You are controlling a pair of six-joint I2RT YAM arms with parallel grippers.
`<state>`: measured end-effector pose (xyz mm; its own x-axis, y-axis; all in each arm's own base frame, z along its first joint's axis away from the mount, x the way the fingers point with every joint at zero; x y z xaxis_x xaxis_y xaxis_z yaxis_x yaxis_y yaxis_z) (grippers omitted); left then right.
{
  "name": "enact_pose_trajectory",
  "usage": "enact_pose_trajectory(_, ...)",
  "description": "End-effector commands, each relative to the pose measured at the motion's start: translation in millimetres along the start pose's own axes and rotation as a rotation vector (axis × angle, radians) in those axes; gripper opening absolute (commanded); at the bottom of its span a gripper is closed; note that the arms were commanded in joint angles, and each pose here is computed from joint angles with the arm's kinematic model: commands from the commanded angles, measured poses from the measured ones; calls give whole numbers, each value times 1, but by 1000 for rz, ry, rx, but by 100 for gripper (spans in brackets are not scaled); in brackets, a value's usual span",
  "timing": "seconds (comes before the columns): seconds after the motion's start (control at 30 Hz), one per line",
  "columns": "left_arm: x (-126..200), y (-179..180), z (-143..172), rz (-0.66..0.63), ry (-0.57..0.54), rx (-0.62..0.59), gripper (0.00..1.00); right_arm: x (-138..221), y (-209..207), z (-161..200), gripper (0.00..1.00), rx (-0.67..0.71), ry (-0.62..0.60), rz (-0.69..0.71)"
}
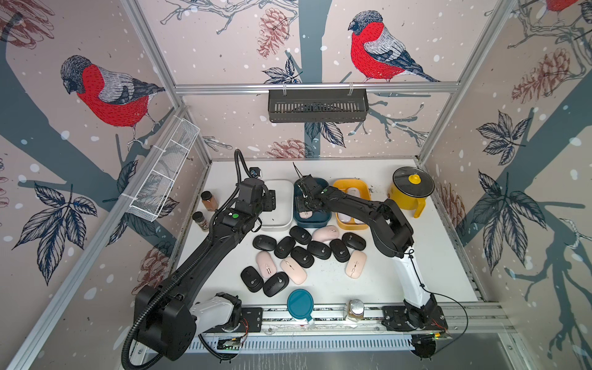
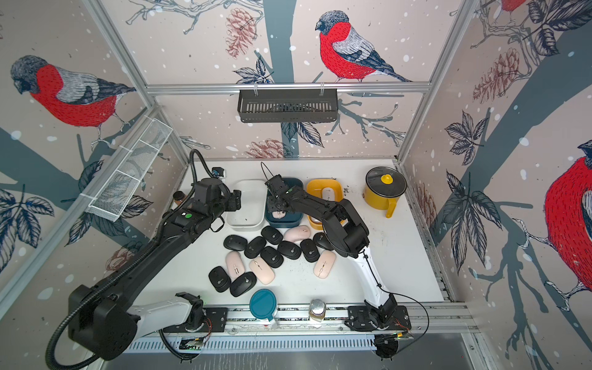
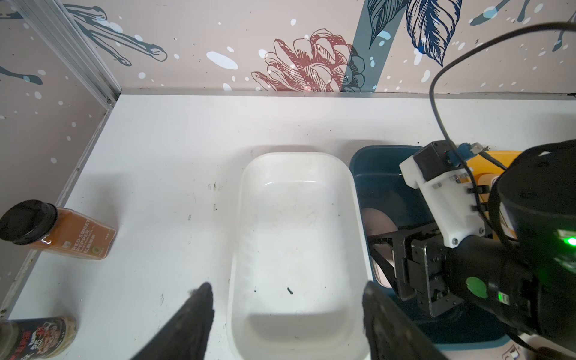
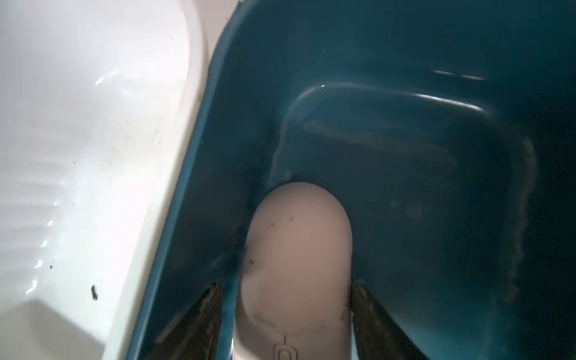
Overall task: Place the mice by color into the storage box
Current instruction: Place the mouse in the storage box.
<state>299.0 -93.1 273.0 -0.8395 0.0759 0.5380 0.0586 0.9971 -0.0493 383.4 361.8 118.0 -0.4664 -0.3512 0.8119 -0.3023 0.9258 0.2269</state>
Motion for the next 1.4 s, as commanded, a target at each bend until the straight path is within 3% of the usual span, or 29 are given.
enact_pose_trajectory(0.0,-1,-1,-2,10,-11,-2,74,-1,2,-3,66,-27,-8,-23)
enact_pose_trajectory(0.4,0,1,-2,-4,-15,-2,74,35,14,-21,68,-2,-86,-59)
enact_pose_trajectory(0.77,0,2,-1,-17,-22,-10,74,118,9,-22,68,-7,-240,-35)
enact_pose_trajectory(0.93,-1,-2,0,19,-15,-30,74,154,-11,7,68,-68,-263,17)
enact_pose_trajectory(1.37,-4,-7,6,78,9,-28,74,208,-77,135,71,-273,-117,205)
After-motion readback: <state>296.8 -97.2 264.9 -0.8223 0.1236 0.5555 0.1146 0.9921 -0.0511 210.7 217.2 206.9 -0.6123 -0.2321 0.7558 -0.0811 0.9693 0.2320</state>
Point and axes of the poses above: each gripper's point midway between its finger pads, its own x axis back along the fingers, its own y axis along the line the jaws close on, z = x × y, the point moved 8 cm from there along x, back along the fingers, and after that the axes turned 1 degree about -x, right-handed, at the moved point
